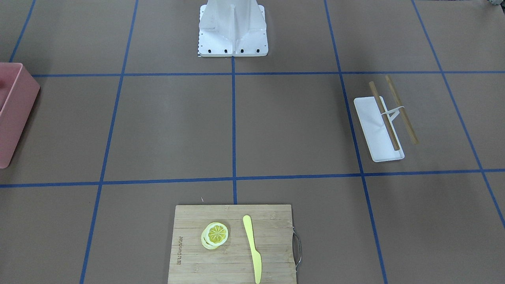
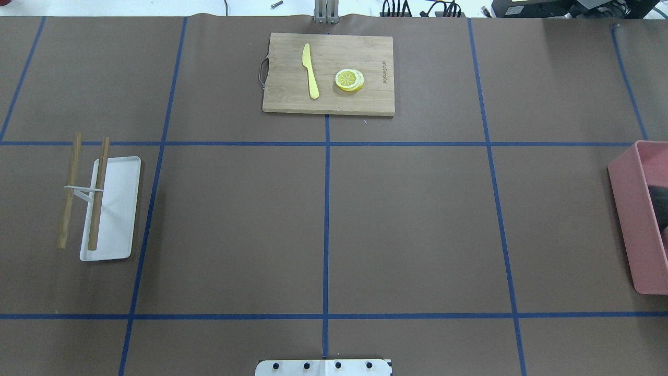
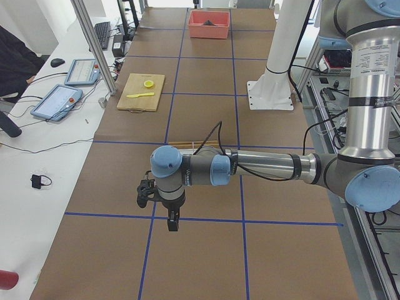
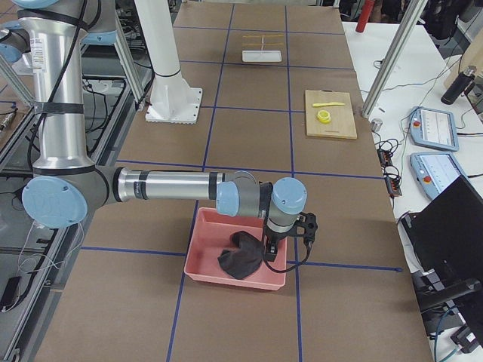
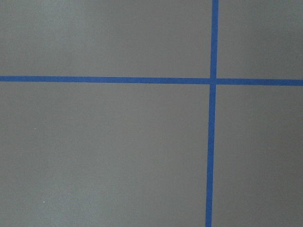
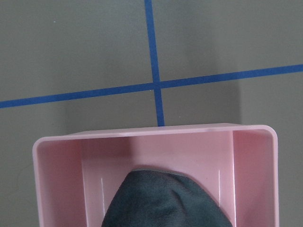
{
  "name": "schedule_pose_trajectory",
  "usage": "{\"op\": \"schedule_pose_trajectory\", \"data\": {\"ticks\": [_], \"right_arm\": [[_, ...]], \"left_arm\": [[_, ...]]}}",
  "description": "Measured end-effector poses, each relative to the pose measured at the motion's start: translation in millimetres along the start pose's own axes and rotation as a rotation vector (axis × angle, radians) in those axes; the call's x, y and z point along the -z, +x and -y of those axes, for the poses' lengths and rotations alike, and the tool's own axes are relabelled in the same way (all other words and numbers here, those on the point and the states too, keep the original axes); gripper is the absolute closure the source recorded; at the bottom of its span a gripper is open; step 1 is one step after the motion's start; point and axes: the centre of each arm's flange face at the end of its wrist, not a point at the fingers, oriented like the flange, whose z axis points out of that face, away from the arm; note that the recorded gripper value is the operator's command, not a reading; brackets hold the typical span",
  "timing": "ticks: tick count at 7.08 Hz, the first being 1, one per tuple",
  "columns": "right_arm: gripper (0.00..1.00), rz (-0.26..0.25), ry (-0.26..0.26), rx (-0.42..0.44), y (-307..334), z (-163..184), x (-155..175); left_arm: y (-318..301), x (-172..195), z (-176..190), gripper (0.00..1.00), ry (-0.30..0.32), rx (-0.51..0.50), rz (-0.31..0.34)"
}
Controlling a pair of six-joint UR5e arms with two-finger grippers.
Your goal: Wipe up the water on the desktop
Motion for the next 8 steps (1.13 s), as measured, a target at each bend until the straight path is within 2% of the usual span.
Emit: {"op": "schedule_pose_trajectory", "data": {"ticks": [2, 8], "right_arm": [[0.00, 0.016, 0.035, -0.002, 16.1, -3.5, 2.9], [0.00, 0.037, 0.057, 0.017, 14.7, -2.2, 7.2]], "left_arm": [[0.6, 0.7, 0.8, 0.02, 0.002, -0.001, 0.000], [0.4, 0.5, 0.9, 0.02, 0.000, 0.001, 0.000]]}}
